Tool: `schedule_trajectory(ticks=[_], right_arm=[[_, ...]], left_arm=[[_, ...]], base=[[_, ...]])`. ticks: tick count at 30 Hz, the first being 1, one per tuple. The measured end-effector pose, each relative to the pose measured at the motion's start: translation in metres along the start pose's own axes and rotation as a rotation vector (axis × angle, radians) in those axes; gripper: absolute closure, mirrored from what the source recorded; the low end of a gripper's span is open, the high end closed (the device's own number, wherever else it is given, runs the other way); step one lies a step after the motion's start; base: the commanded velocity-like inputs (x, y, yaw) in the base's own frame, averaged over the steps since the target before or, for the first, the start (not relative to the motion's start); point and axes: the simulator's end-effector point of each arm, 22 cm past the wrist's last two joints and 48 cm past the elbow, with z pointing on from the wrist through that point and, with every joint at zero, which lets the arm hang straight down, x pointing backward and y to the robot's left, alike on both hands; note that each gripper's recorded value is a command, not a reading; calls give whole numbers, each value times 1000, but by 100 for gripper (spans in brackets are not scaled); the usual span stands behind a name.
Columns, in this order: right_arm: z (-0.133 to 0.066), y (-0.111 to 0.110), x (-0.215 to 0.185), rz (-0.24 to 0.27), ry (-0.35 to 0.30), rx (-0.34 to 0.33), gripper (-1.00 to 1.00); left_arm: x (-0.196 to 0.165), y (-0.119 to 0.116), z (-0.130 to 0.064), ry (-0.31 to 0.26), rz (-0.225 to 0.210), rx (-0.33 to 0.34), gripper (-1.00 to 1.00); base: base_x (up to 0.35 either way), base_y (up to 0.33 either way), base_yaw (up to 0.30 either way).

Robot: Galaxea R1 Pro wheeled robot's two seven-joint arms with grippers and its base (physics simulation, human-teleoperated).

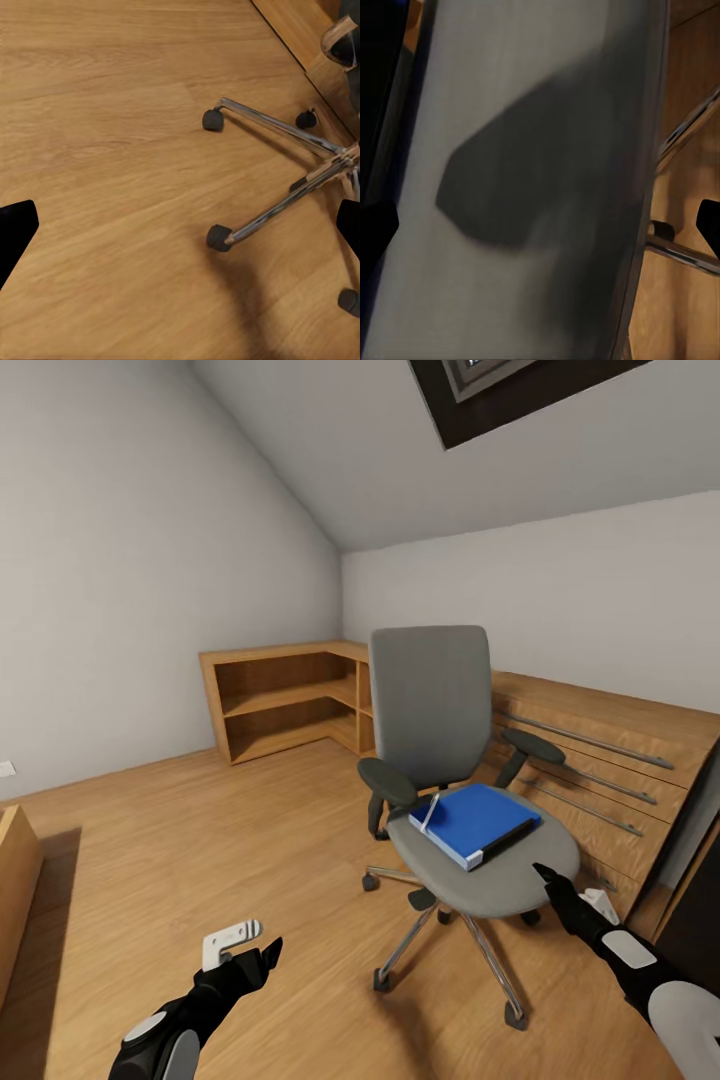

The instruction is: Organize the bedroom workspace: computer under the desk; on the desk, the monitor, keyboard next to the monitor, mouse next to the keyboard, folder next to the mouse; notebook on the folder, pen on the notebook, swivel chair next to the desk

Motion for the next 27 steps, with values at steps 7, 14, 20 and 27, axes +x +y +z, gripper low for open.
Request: schedule_trajectory(ticks=[7,14,20,27], right_arm=[[0,0,-1,-3,-2,1,-100],[0,0,-1,-1,-3,0,-100],[-1,0,-5,24,-18,-3,-100],[-1,1,-4,8,-11,-4,-100]], left_arm=[[0,2,0,0,-1,-4,-100],[-1,5,-1,-2,2,-7,-100],[-1,6,-1,-2,4,-8,-100],[-2,6,-1,-4,4,-8,-100]], base=[[0,0,0],[47,0,0],[159,0,0],[110,0,0]])
